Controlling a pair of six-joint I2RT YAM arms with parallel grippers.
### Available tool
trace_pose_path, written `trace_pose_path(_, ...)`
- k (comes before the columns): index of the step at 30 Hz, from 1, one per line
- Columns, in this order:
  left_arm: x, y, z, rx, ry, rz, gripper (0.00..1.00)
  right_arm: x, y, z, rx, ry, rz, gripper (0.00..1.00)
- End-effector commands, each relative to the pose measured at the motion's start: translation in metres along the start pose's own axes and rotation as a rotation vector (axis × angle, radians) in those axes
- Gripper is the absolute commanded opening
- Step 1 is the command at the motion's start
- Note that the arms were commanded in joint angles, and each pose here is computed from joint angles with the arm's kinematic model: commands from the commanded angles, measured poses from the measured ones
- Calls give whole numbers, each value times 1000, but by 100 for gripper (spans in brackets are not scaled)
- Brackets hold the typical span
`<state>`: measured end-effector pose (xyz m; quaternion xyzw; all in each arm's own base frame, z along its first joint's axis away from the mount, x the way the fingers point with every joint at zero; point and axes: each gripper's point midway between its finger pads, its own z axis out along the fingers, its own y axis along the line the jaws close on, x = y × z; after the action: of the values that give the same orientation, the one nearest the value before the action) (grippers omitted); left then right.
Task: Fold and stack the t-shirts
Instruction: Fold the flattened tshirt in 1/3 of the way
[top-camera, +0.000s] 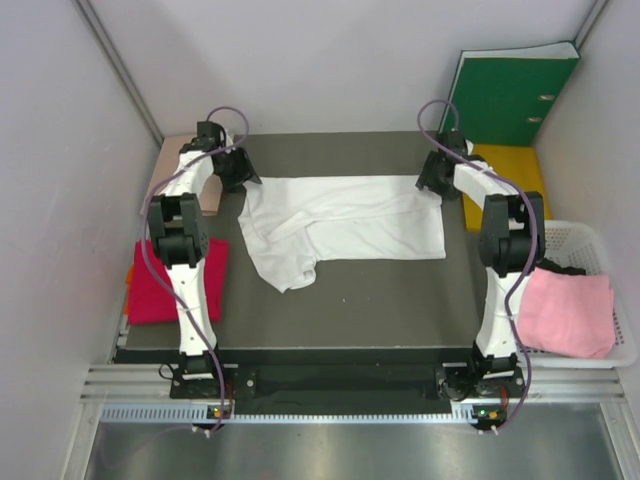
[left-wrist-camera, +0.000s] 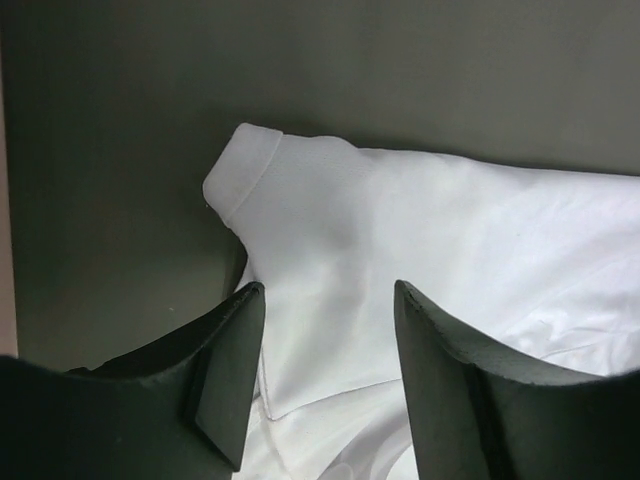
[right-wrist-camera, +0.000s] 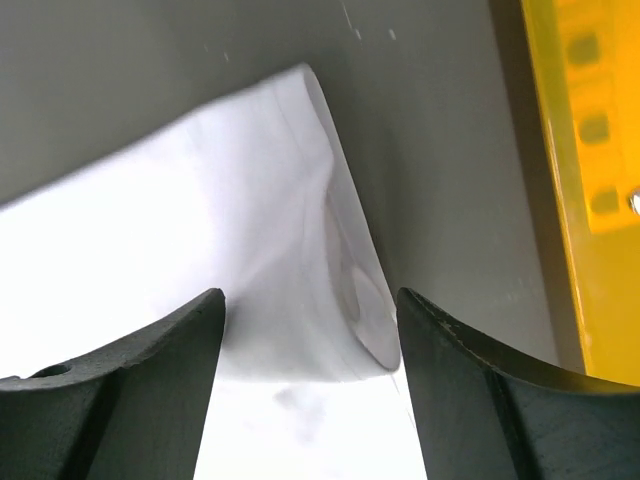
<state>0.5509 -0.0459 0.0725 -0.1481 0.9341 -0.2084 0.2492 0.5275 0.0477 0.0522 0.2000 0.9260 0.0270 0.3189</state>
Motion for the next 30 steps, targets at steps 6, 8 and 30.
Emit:
trace_pose_path(6, -13, 5, 1, -21, -56, 10, 59, -34, 5, -57, -51, -116, 17, 69)
trace_pose_path(8, -11, 8, 2, -30, -56, 11, 59, -32, 4, -55, -51, -111, 24, 69)
trace_pose_path(30, -24, 0, 2, 3, -98, 30, 0, -21, 10, -48, -79, -67, 29, 69)
